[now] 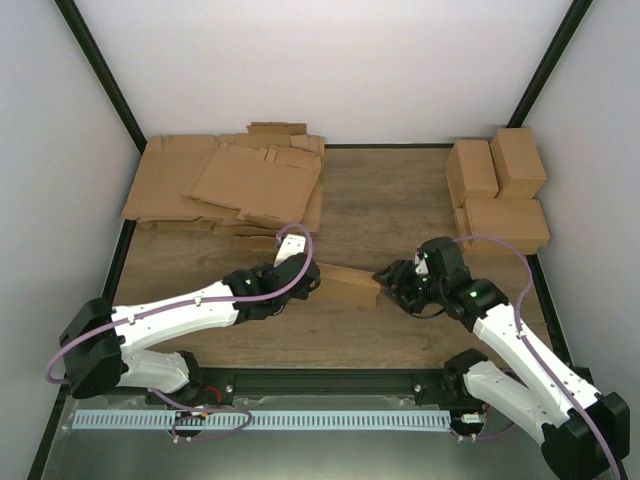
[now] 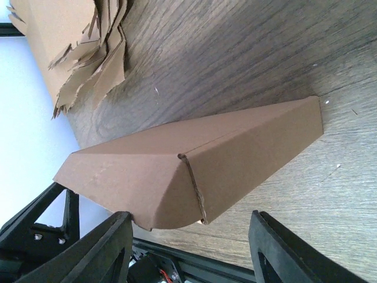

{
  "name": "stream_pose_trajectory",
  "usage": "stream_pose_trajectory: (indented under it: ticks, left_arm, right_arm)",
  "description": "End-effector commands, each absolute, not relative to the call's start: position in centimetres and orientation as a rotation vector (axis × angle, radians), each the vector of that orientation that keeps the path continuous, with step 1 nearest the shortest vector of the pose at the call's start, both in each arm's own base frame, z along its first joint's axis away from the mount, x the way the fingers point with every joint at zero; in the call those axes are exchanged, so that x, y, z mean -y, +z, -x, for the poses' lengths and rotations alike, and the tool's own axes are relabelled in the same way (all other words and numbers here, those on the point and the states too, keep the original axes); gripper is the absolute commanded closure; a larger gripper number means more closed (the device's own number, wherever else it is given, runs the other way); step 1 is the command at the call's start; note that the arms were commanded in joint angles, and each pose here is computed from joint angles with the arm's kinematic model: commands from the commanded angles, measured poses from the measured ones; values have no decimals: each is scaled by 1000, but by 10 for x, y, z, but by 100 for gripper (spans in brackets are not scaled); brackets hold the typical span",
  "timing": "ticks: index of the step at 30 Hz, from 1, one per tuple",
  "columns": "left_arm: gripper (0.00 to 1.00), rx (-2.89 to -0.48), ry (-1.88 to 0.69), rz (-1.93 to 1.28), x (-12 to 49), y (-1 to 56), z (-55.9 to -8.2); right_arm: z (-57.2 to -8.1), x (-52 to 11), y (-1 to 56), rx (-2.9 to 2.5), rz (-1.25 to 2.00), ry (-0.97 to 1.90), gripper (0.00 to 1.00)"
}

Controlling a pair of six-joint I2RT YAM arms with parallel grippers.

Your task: Fold the paper box

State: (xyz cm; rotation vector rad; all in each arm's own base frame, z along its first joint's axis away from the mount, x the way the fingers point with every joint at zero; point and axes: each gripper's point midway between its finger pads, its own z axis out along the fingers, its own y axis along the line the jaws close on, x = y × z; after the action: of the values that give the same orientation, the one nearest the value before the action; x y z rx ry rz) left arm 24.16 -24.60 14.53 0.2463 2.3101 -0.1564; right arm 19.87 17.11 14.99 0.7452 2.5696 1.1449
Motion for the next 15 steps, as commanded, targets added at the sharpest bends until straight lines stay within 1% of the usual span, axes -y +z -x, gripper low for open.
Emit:
stream_pose_trajectory:
  ticks: [1,3,10,15]
  left_arm:
    - [96,-2347,-137,-288,248,136,-236]
    - [96,-2348,-138,-290,249,136,-236]
    - [96,-2346,-140,-291,251,136,-236]
    - [96,-2349,-139,-292,251,135,-236]
  right_arm:
    - [-209,-173,153,-2517,-770,1173,44]
    - [-210,-172,148,-2523,-776,1166,45]
    - [-211,-172,148,-2506,-765,1168,55]
    - [-209,-170,141,-2511,-775,1155,60]
